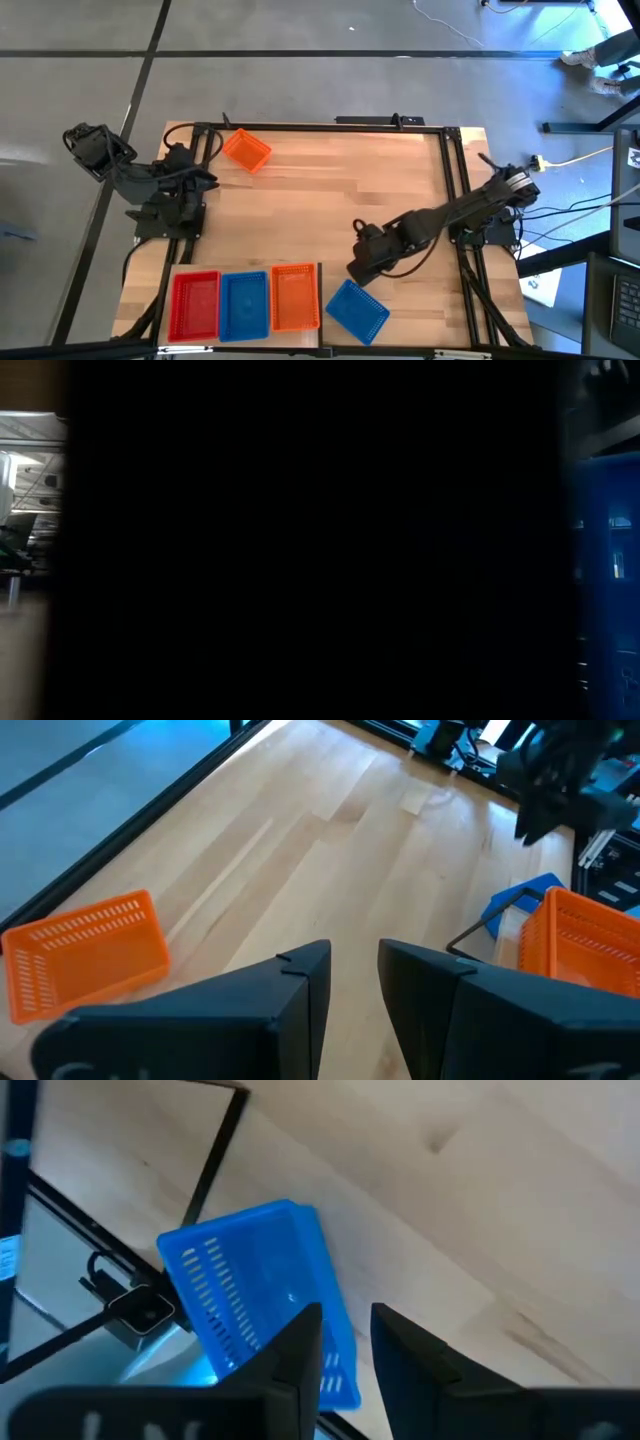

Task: Stack baskets on shelf by color
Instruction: Stack the blue bin on top of the other blue bin on the shelf

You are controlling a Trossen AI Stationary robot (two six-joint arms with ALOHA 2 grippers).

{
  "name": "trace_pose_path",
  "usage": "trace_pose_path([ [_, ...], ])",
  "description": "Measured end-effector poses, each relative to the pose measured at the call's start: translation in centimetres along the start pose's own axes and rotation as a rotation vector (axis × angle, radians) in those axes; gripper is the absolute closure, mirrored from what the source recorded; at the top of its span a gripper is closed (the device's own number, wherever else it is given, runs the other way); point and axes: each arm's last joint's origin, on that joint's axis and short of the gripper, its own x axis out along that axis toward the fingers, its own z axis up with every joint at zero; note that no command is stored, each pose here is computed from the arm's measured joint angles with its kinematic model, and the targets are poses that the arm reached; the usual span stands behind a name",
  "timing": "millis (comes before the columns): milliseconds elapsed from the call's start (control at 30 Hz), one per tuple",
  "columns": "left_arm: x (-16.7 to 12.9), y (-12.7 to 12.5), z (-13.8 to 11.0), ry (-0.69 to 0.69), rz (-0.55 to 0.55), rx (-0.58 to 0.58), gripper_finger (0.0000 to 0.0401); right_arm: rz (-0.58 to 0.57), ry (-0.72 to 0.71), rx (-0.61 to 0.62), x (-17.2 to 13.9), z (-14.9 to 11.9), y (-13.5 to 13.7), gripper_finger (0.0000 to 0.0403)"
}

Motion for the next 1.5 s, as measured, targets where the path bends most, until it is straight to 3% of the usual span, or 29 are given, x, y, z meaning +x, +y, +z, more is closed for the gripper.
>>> trace_pose_path([
  [167, 0.0, 0.0, 0.0, 0.004, -0.003, 0.000, 0.0323, 0.022, 0.042, 0.005, 3.0, -0.3, -0.5, 0.0315],
  [567, 0.0, 0.0, 0.0, 0.006, -0.005, 0.000, 0.0323, 0.055, 0.047, 0.006, 5.5, -1.0, -1.4, 0.0315],
  [833, 0.0, 0.0, 0.0, 0.006, -0.005, 0.000, 0.0323, 0.153, 0.050, -0.022, 7.4, -1.3, -1.7, 0.0315],
  [1133, 0.0, 0.0, 0.0, 0.006, -0.005, 0.000, 0.0323, 0.128, 0.053, -0.036, 8.2, -1.8, -1.7, 0.0315],
  [1500, 0.0, 0.0, 0.0, 0.006, -0.005, 0.000, 0.0323, 0.074, 0.079, -0.034, 11.8, -1.7, -1.8, 0.0316],
])
